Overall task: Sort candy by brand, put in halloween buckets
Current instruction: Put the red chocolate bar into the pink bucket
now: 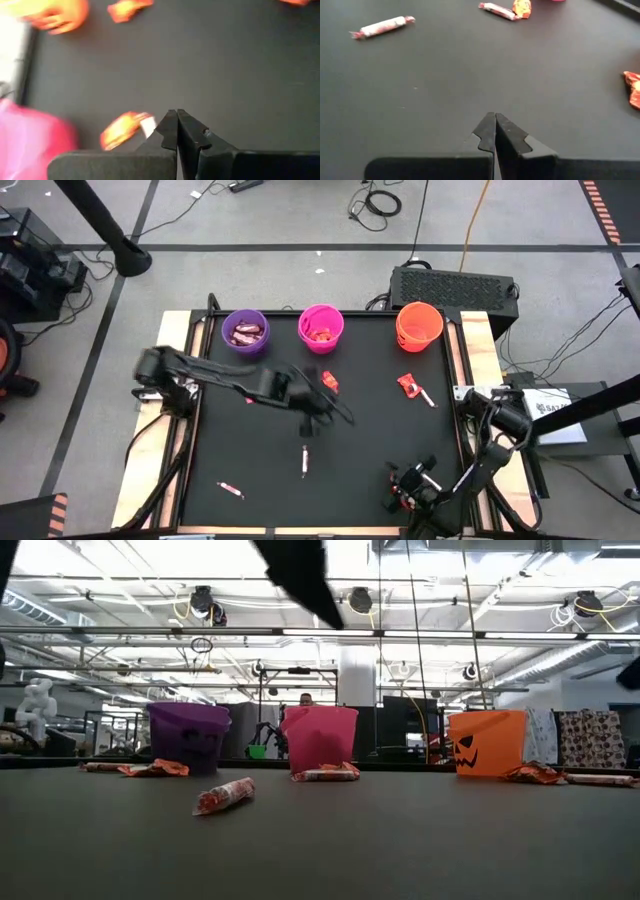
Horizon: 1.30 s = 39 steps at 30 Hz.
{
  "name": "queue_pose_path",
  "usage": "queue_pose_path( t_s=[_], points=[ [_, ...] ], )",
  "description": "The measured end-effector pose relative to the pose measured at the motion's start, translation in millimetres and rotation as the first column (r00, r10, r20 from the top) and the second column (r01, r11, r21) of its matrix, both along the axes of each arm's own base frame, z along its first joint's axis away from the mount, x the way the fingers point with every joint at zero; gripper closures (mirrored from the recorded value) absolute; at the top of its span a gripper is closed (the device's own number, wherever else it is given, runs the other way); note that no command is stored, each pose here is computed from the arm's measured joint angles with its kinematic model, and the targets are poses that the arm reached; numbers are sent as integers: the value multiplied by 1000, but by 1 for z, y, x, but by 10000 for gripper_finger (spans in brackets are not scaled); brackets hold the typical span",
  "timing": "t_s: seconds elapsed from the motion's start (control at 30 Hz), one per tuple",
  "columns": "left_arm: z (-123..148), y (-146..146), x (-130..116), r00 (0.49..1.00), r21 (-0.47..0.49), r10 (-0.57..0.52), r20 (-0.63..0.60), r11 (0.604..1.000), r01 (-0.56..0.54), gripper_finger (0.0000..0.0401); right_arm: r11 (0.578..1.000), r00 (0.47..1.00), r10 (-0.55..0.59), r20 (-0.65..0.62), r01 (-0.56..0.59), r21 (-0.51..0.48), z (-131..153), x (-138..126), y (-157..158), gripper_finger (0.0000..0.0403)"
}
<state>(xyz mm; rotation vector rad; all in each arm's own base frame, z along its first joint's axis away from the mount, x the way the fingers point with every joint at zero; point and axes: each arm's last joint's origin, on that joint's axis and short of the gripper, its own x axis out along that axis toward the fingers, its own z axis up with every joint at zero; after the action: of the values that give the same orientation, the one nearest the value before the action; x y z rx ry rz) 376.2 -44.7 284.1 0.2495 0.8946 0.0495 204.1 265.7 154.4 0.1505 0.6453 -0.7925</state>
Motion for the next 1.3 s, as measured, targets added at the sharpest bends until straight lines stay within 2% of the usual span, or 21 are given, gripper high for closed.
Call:
queue_pose_path(
  t_s=[0.13,0.2,0.27,0.37,0.47,0.57,0.63,0.73,0.87,0.93,1.0,1.07,1.13,1.3],
  points=[
    [10,51,-34,983,3,154,100,988,-155,401,1000,1000,-5,-30,4,-30,-7,4,-3,403],
    [11,75,-48,964,-47,217,154,976,-212,401,999,999,-12,-38,10,-39,-7,6,-5,403],
    [9,89,-58,955,-152,221,198,969,-193,401,999,999,-13,-49,10,-50,-6,9,-8,403],
    [0,89,-67,959,-288,144,242,955,-71,401,999,996,-47,-81,45,-21,-1,12,-13,403],
    [-14,71,-69,957,-315,38,289,947,58,401,987,977,-112,-180,130,91,9,13,-19,403],
    [-28,42,-70,937,-289,-82,340,939,187,401,966,938,-110,-328,179,188,17,12,-22,403],
    [-35,21,-69,896,-267,-152,417,922,280,401,950,907,-81,-414,196,242,21,9,-22,403],
    [-51,-13,-67,815,-236,-236,529,882,408,401,903,853,-57,-520,266,338,27,2,-18,403],
    [-78,-52,-59,726,-201,-316,611,825,529,398,833,835,-64,-546,346,431,28,-5,-7,403],
    [-93,-67,-52,688,-185,-336,643,804,565,389,814,841,-79,-536,365,452,28,-8,-3,403],
    [-107,-80,-44,640,-126,-376,671,792,597,376,799,848,-97,-520,378,468,27,-9,1,403],
    [-121,-90,-35,616,-84,-412,671,784,616,356,798,847,-105,-521,384,464,22,-10,3,403],
    [-132,-97,-25,623,-78,-415,663,789,609,331,809,840,-113,-530,387,442,14,-10,6,403],
    [-152,-107,6,659,-71,-382,648,831,551,257,834,819,-137,-557,398,381,-2,-9,7,403]
  ],
)
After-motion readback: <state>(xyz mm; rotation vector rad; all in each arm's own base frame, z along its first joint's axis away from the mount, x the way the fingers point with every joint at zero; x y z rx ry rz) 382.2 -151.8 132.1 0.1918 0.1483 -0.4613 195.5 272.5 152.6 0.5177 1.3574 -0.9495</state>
